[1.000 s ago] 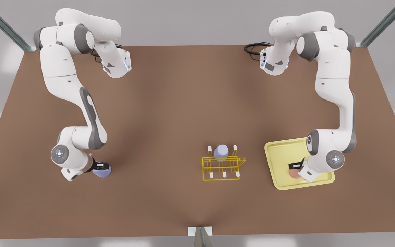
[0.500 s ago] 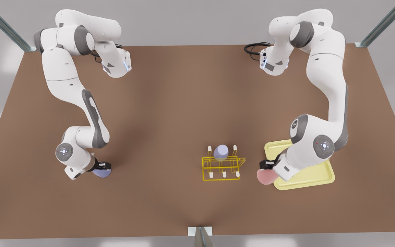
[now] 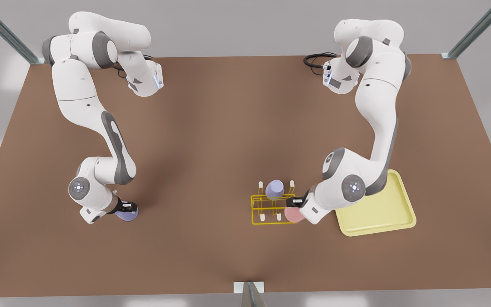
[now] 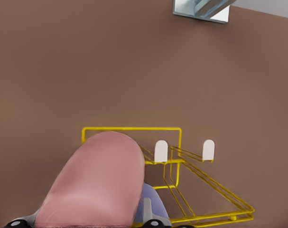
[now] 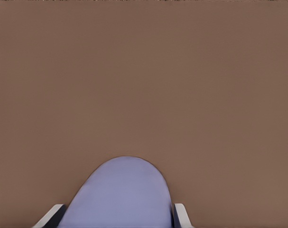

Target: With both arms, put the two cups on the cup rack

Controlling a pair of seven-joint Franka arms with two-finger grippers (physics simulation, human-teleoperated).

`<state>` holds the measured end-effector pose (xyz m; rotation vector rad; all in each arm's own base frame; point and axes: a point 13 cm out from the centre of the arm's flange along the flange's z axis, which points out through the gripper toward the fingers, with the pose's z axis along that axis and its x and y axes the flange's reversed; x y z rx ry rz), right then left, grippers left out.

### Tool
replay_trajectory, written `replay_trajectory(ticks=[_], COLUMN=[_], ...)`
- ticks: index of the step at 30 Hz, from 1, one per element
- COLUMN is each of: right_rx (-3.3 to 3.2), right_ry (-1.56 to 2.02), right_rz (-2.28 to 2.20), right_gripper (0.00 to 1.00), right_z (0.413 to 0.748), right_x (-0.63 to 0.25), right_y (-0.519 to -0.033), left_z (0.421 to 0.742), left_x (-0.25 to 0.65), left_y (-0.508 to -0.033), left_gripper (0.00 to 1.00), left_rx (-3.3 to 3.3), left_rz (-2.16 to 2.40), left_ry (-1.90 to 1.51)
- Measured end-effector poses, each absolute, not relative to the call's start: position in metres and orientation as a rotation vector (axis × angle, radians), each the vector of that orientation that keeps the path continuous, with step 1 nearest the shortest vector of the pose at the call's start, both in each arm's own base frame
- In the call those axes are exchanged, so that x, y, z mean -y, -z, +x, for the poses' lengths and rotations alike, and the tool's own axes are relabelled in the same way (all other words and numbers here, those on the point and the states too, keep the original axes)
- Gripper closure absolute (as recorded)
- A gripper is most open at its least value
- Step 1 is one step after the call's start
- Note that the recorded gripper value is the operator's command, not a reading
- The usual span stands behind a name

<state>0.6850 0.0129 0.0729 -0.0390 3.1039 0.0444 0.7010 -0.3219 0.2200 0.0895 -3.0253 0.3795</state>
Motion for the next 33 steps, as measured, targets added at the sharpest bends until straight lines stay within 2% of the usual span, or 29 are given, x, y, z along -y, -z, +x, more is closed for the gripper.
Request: replay_trajectory(ticks=[5, 7, 9, 10, 12, 14, 21, 24, 33], right_rx=[-3.097, -3.091, -3.079, -3.074, -3.065, -3.054, -2.989, -2.953, -2.815], right_ry=[-0.047, -0.051, -0.060, -0.068, -0.092, -0.128, -0.316, -0.422, -0.655], right_rz=[-0.062, -0.075, -0.098, -0.111, -0.142, -0.182, -0.277, -0.298, -0.314], right_gripper=[0.24, 0.24, 0.24, 0.24, 0.24, 0.24, 0.24, 0.24, 0.24], right_z=[0.687, 0.688, 0.690, 0.691, 0.692, 0.692, 0.697, 0.698, 0.722], right_x=[-0.016, -0.020, -0.029, -0.035, -0.052, -0.075, -0.174, -0.222, -0.315], right_y=[-0.079, -0.083, -0.091, -0.094, -0.100, -0.106, -0.136, -0.157, -0.226], left_z=[0.708, 0.724, 0.728, 0.717, 0.680, 0.643, 0.610, 0.570, 0.579], left_x=[0.306, 0.255, 0.184, 0.157, 0.131, 0.110, 0.097, 0.103, 0.108], left_y=[-0.227, -0.276, -0.352, -0.388, -0.418, -0.428, -0.400, -0.392, -0.392], left_gripper=[0.00, 0.00, 0.00, 0.00, 0.00, 0.00, 0.00, 0.00, 0.00], left_rx=[3.026, 3.071, 3.131, 3.151, 3.113, 3.054, 2.915, 2.905, 2.959], left_rz=[0.171, 0.251, 0.339, 0.345, 0.302, 0.264, 0.116, 0.042, -0.062], left_ry=[-0.376, -0.336, -0.256, -0.187, -0.040, 0.052, 0.026, 0.089, 0.046])
